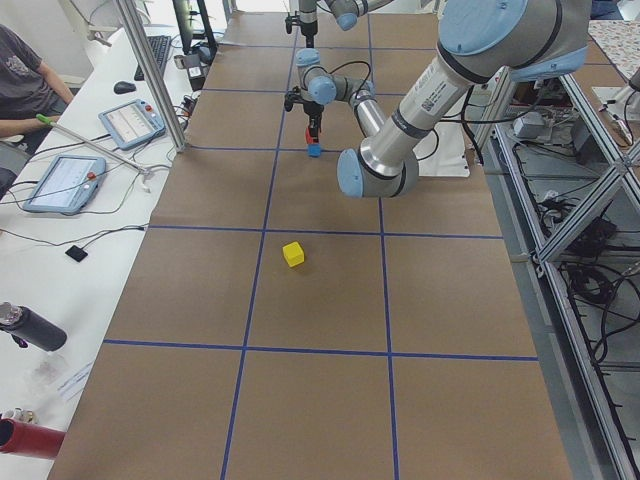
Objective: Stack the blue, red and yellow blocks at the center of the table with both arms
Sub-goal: 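Lower the red cube onto the blue cube with the left gripper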
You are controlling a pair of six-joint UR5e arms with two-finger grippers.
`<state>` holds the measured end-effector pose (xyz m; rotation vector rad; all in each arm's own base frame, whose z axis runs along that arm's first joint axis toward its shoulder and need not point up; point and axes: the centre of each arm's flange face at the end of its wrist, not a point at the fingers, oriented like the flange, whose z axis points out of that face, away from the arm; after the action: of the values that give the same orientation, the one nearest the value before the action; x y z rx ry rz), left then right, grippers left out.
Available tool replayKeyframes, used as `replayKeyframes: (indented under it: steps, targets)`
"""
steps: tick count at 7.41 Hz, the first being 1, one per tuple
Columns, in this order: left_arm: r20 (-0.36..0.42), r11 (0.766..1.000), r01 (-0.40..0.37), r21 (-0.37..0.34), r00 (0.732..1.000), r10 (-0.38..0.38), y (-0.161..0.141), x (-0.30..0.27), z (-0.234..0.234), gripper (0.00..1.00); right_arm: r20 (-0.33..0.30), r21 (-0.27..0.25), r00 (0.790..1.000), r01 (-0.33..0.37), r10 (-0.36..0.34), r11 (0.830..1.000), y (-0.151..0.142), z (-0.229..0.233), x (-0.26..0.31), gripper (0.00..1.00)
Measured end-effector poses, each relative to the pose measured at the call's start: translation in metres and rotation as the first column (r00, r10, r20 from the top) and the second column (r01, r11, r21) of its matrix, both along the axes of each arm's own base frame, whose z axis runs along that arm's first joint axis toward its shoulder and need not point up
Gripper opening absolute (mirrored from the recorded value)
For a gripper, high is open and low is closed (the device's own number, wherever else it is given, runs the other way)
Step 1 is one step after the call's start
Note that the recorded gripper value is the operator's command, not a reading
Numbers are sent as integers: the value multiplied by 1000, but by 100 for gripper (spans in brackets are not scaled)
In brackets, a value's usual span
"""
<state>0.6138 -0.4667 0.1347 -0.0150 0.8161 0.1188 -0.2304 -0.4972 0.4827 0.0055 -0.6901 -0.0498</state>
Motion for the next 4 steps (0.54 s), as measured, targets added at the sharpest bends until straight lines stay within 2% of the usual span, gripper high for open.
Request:
replayKeyframes:
  steps: [4]
  targets:
    - [0,1000,-4,9,1000,4,1,-2,1,0,1,0,1000,-1,1,1000,0,-1,0,100]
